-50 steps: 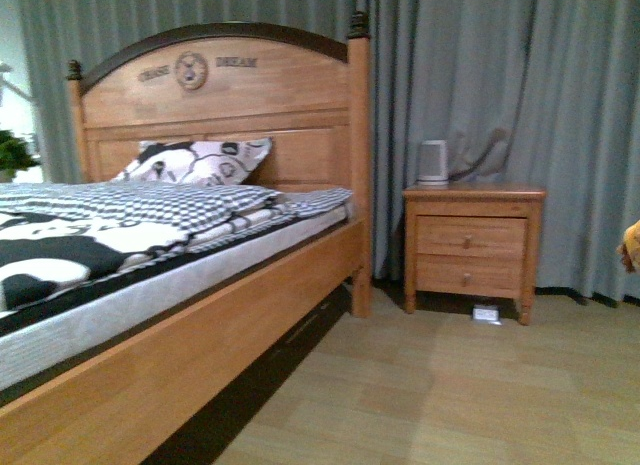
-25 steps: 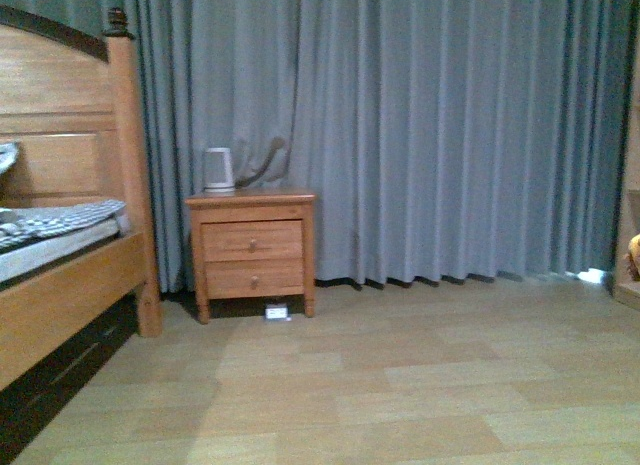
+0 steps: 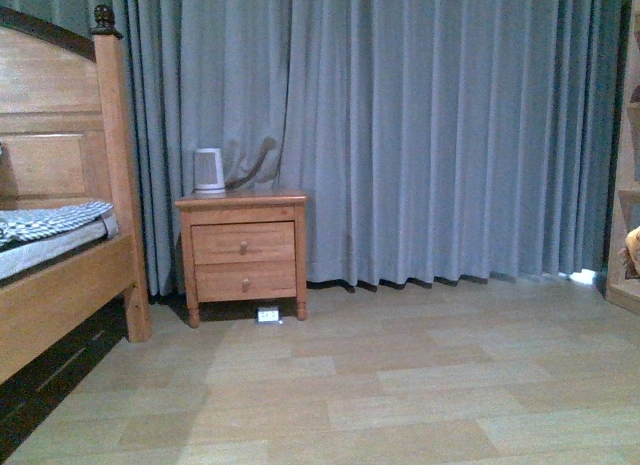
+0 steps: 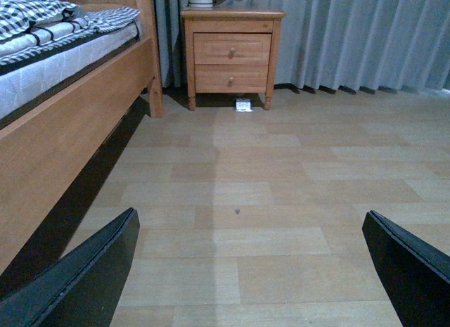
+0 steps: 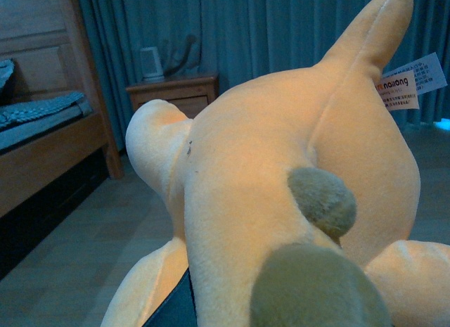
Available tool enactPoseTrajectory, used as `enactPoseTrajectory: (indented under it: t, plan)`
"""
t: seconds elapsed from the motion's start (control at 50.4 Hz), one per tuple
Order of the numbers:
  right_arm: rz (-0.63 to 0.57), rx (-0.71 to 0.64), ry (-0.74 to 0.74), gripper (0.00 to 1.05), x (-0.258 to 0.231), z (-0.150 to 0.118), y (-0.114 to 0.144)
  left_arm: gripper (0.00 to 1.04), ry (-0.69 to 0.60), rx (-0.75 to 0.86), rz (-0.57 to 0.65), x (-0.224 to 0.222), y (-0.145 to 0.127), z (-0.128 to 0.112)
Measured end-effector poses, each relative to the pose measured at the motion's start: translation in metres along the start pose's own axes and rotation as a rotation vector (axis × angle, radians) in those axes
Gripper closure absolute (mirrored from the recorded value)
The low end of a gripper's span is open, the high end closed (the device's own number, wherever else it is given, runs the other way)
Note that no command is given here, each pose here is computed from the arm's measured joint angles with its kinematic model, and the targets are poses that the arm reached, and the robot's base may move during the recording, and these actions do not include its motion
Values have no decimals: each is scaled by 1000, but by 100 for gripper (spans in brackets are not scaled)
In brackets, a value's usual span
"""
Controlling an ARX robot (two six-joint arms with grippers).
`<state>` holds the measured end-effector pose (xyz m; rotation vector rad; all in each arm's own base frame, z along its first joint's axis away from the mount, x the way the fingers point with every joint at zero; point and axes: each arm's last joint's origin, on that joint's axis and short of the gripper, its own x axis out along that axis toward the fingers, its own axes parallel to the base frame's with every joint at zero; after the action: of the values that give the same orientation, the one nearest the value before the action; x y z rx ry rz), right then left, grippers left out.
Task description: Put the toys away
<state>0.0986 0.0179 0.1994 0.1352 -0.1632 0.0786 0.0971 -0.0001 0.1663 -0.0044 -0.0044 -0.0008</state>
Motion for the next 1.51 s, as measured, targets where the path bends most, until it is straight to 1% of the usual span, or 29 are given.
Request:
enactPoseTrajectory:
  t: [1.508]
  plan:
    - [-3,0,1,85,0,0,0,6,0,0,0,0,0,0]
